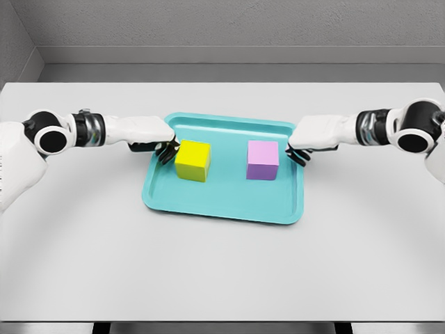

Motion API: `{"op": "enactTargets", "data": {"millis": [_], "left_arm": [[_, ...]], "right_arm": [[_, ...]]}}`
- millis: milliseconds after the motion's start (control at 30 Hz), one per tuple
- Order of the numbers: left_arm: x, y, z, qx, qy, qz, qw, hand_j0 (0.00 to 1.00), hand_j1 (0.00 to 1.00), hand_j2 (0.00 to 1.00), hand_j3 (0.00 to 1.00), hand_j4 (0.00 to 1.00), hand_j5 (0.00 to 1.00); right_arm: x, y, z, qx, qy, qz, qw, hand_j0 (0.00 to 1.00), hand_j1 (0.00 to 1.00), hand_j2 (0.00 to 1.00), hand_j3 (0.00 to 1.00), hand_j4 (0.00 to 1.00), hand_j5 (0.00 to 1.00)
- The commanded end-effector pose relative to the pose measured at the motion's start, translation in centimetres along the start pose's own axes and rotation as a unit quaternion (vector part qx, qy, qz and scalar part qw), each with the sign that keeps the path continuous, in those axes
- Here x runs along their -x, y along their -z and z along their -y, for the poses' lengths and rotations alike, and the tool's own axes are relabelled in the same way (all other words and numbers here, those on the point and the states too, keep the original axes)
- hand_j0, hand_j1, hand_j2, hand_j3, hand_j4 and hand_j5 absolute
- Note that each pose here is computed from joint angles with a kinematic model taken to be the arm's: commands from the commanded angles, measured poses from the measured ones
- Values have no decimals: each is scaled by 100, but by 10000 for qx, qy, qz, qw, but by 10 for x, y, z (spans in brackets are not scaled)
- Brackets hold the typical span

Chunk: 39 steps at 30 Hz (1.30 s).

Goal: Push two cubes

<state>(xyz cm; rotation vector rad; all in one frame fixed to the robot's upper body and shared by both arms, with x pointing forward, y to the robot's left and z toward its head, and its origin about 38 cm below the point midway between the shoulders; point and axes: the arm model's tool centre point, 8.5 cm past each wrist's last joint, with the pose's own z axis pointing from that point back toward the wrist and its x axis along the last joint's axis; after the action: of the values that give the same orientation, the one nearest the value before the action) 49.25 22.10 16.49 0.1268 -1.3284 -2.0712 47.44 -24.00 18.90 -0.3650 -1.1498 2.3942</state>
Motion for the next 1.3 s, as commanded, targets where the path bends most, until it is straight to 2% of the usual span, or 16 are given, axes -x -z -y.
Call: {"op": "enactTargets", "data": {"millis": [0, 100, 200, 567, 833, 900, 1033, 1133, 1200, 1267], "left_arm": [[-2, 4, 3, 71, 83, 22, 9999, 13, 13, 13, 13, 13, 13], [-10, 17, 2, 103, 162, 118, 9997, 13, 13, 13, 13, 13, 13], [-10, 19, 4, 139, 194, 101, 9997, 13, 13, 13, 13, 13, 13], [-8, 27, 8, 156, 48, 97, 9998, 13, 13, 13, 13, 13, 13], [-16, 37, 3, 83, 17, 231, 9997, 13, 13, 13, 13, 13, 13], [-7, 21, 1, -72, -160, 176, 9997, 13, 13, 13, 13, 13, 13], [24, -33, -11, -513, -482, -166, 9974, 14, 14, 14, 14, 14, 14], [27, -38, -12, -555, -501, -216, 9970, 14, 14, 14, 14, 14, 14], [20, -37, -13, -550, -447, -100, 9974, 14, 14, 14, 14, 14, 14], [-10, -19, -12, -343, -118, 319, 9988, 14, 14, 14, 14, 14, 14]], "right_arm": [[-2, 7, -1, -38, 22, 53, 10000, 18, 18, 18, 18, 18, 18], [0, 9, -6, -98, 89, 27, 9999, 18, 18, 18, 18, 18, 18], [3, 15, -14, -219, 193, 21, 9996, 18, 18, 18, 18, 18, 18], [-8, 30, -2, -157, 90, 198, 9996, 18, 18, 18, 18, 18, 18], [-18, 43, 9, -154, -50, 343, 9993, 18, 18, 18, 18, 18, 18], [-20, 46, 10, -165, -62, 383, 9991, 18, 18, 18, 18, 18, 18], [-4, 34, 2, -204, 85, 161, 9996, 18, 18, 18, 18, 18, 18], [9, 21, 6, -100, 162, -24, 9998, 19, 19, 19, 19, 19, 19], [14, 20, 9, -84, 191, -81, 9997, 19, 19, 19, 19, 19, 19], [12, 25, 13, -59, 190, -52, 9998, 19, 19, 19, 19, 19, 19]]}}
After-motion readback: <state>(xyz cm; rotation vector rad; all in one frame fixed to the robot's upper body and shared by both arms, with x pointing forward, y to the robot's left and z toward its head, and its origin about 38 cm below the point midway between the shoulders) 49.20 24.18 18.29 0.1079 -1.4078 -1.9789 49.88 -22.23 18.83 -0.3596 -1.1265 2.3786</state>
